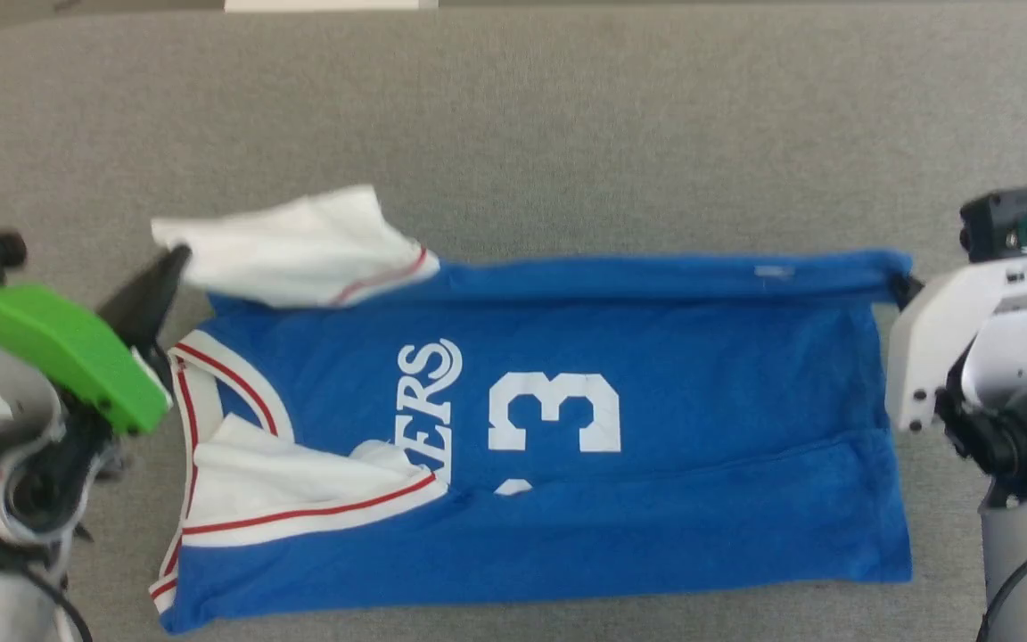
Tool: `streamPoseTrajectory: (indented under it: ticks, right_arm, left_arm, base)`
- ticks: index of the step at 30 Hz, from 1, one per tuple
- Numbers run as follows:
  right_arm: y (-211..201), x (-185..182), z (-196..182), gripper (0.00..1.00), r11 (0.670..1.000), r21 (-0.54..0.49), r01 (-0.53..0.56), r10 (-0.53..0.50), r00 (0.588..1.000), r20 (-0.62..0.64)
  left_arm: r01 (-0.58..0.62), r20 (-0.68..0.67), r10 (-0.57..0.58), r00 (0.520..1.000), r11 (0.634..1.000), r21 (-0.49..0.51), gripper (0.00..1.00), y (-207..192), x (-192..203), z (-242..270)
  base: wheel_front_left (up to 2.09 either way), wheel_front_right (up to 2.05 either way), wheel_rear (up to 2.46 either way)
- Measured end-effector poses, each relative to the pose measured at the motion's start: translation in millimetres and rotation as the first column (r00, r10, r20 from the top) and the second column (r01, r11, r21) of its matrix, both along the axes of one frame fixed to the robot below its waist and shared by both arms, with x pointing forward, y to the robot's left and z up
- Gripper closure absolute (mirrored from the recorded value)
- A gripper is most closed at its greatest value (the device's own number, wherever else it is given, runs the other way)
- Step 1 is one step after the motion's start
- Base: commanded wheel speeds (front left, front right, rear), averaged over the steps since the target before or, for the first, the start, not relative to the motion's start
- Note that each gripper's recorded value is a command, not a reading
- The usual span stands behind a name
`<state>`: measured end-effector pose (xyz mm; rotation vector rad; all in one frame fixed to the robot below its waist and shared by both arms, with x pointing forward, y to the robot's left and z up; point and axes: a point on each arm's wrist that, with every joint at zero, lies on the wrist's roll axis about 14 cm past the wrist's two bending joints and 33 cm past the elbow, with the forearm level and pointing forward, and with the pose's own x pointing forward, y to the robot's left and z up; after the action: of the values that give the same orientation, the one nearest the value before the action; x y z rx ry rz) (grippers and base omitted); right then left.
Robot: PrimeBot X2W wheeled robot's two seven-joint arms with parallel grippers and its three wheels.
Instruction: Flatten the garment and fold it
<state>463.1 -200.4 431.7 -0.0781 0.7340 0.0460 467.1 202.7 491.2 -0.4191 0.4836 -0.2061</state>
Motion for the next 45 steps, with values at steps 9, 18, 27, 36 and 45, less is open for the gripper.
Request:
streamPoseTrajectory:
  ticks: [9,18,27,36,45]
  right_arm:
    - [-5,-44,-9,1.0,0.998,0.046,0.041,-0.039,0.998,-0.052]
    - [-7,-72,-34,1.0,0.994,0.072,0.079,-0.068,0.988,-0.141]
    - [-5,-92,-46,0.66,0.992,0.09,0.09,-0.072,0.98,-0.185]
    - [-2,-99,-21,0.0,0.982,0.161,0.097,-0.082,0.992,-0.094]
    - [-26,-101,39,0.0,0.975,0.177,0.131,-0.139,0.99,0.032]
  left_arm:
    - [-0.122,-0.125,0.108,0.986,0.987,-0.108,1.0,-3,-76,-31]
    - [-0.249,-0.232,0.218,0.948,0.962,-0.115,1.0,11,-110,-67]
    - [-0.313,-0.286,0.279,0.917,0.947,-0.077,1.0,22,-126,-81]
    - [-0.338,-0.285,0.324,0.902,0.941,0.0,0.0,31,-138,-77]
    - [-0.417,0.226,0.381,0.897,0.897,0.143,0.0,70,-106,15]
  base:
    - [0.0,0.0,0.0]
    - [0.0,0.0,0.0]
    - [0.0,0.0,0.0]
    - [0.0,0.0,0.0]
    - [0.0,0.0,0.0]
